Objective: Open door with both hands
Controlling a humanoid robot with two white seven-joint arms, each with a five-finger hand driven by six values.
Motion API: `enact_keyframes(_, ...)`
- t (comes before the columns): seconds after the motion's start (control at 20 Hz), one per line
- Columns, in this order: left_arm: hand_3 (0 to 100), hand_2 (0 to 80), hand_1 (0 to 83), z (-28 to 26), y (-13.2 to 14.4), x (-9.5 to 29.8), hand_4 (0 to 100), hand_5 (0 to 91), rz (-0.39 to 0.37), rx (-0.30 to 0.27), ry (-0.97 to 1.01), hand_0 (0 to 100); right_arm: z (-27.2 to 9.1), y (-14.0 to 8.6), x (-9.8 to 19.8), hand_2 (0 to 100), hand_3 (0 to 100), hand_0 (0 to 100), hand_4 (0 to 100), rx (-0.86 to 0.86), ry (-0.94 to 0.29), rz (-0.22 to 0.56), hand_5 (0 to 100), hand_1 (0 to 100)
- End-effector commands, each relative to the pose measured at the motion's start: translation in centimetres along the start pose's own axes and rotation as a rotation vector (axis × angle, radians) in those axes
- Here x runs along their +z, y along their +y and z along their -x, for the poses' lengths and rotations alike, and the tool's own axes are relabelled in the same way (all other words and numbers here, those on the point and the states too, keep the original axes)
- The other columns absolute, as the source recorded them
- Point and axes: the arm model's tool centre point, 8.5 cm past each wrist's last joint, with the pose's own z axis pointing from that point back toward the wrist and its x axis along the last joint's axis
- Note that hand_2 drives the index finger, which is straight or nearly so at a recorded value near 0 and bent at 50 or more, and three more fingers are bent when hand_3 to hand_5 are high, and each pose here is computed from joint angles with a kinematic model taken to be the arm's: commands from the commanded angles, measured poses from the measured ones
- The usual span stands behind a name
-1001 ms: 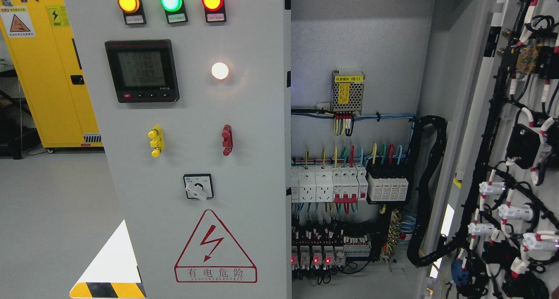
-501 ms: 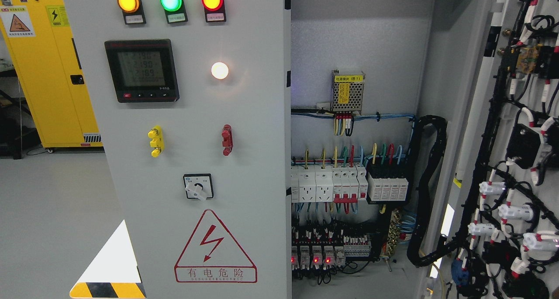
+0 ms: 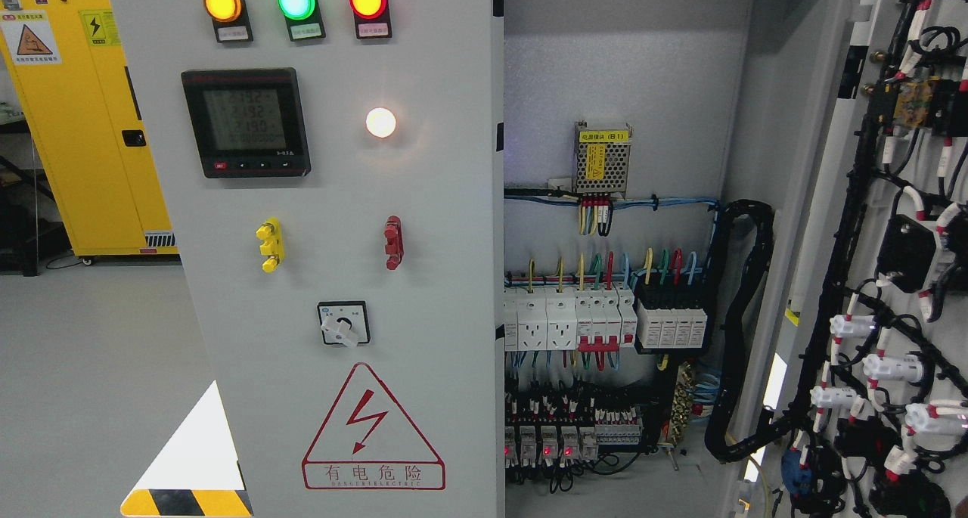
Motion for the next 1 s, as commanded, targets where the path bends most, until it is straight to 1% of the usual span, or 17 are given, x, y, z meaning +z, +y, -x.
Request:
enact_keyframes(0.0,0,0.0,55.6,0.4,0.3,0.1,0,0.0,-0.023,0.0,0.017,12,-13.6,1.1,-2.4,4,0,0,0,-0.005,-0.433,-0.059,0,50)
enact_keyframes(0.1,0,0.0,55.6,0.4,0.7,0.1,0,0.0,-0.074,-0.001,0.017,12,-14.9,1.6,-3.6,4,0,0,0,-0.01,-0.474,-0.076,0,50)
enact_keyframes(0.15,0,0.0,55.6,0.4,0.8,0.1,0,0.0,-0.083,-0.001,0.017,12,-15.3,1.9,-4.1,4,0,0,0,-0.016,-0.486,-0.083,0,50)
enact_keyframes(0.35,0,0.0,55.6,0.4,0.7,0.1,0,0.0,-0.085,-0.002,0.017,12,-16.6,3.1,-6.2,4,0,0,0,-0.033,-0.458,-0.121,0,50)
enact_keyframes(0.45,0,0.0,55.6,0.3,0.7,0.1,0,0.0,-0.084,-0.003,0.014,12,-17.5,3.3,-7.7,4,0,0,0,-0.043,-0.429,-0.121,0,50)
enact_keyframes(0.65,0,0.0,55.6,0.2,0.7,0.1,0,0.0,-0.084,-0.004,0.009,12,-19.5,3.9,-10.8,4,0,0,0,-0.061,-0.412,-0.122,0,50)
enact_keyframes(0.75,0,0.0,55.6,0.4,0.9,0.1,0,0.0,-0.087,-0.002,0.014,12,-19.7,4.0,-12.5,4,0,0,0,-0.064,-0.39,-0.121,0,50)
enact_keyframes(0.95,0,0.0,55.6,0.3,0.8,0.1,0,0.0,-0.082,0.001,0.012,12,-19.0,5.0,-15.4,4,0,0,0,-0.084,-0.32,-0.13,0,50)
